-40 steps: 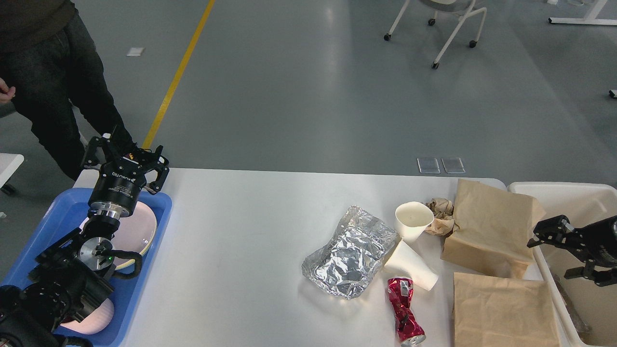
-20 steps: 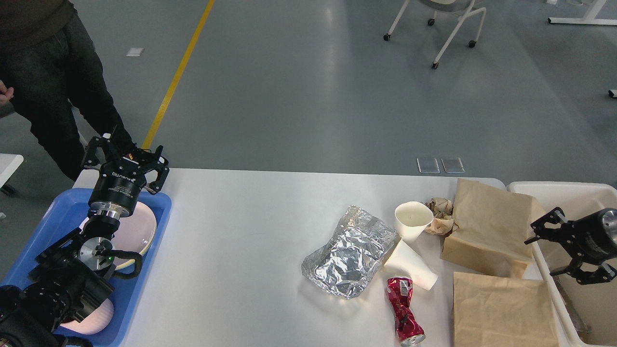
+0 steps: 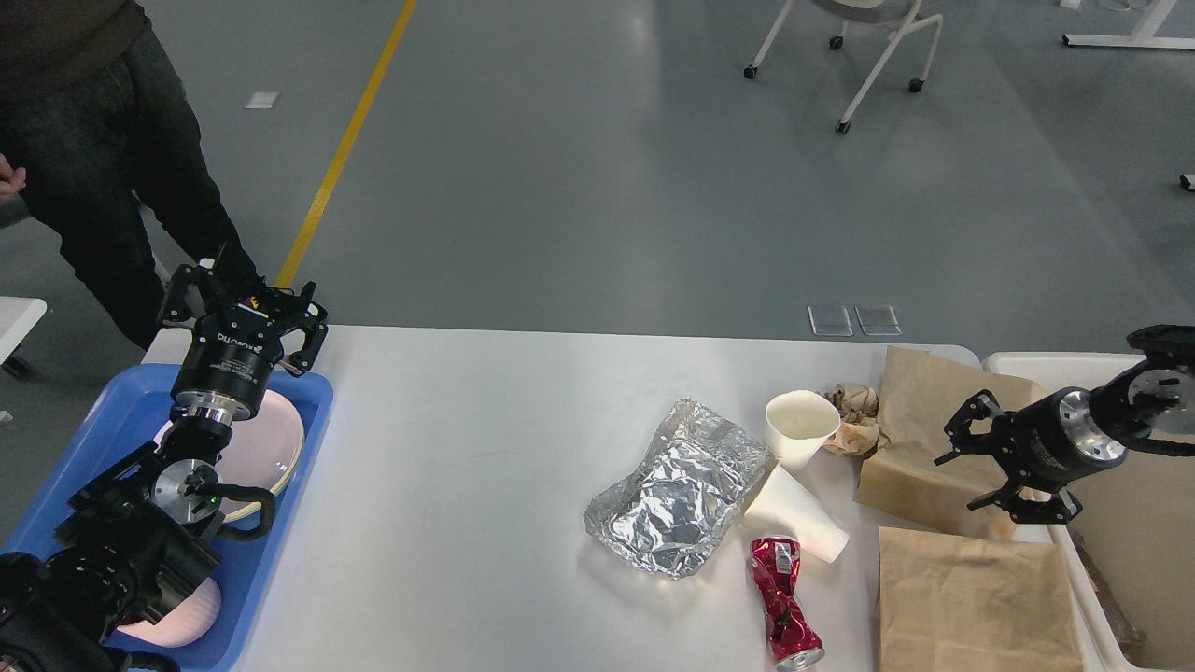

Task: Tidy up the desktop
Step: 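Close the right gripper on the brown paper bag's edge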

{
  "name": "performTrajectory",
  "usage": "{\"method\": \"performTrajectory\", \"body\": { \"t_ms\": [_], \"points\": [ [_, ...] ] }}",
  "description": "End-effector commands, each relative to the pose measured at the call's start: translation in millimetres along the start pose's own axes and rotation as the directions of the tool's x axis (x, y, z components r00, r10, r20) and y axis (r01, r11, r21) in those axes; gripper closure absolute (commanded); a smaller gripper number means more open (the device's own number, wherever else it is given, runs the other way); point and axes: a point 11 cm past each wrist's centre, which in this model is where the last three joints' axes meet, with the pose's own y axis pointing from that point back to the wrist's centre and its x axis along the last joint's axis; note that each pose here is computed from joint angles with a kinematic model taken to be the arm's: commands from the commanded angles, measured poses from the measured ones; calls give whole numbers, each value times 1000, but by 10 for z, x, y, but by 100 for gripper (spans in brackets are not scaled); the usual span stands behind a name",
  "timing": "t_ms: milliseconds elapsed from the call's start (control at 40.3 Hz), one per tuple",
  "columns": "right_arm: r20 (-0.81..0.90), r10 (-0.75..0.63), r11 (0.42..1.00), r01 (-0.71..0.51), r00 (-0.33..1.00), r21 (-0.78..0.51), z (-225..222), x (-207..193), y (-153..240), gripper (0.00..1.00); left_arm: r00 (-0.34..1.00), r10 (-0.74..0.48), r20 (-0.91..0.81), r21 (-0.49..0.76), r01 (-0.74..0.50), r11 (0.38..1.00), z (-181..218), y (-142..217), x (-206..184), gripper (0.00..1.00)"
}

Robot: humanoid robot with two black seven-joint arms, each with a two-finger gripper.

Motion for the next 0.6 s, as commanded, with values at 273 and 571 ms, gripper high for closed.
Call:
{"method": "performTrajectory", "body": {
  "t_ms": [273, 571],
  "points": [
    [25, 66, 997, -65, 998, -31, 158, 59, -108, 38, 1000, 0, 0, -1, 0, 1000, 1, 0, 0, 4],
    [33, 80, 996, -79, 996, -40, 206, 64, -141, 56, 1000, 0, 0, 0, 0, 1000, 0, 0, 0, 4]
  ]
}}
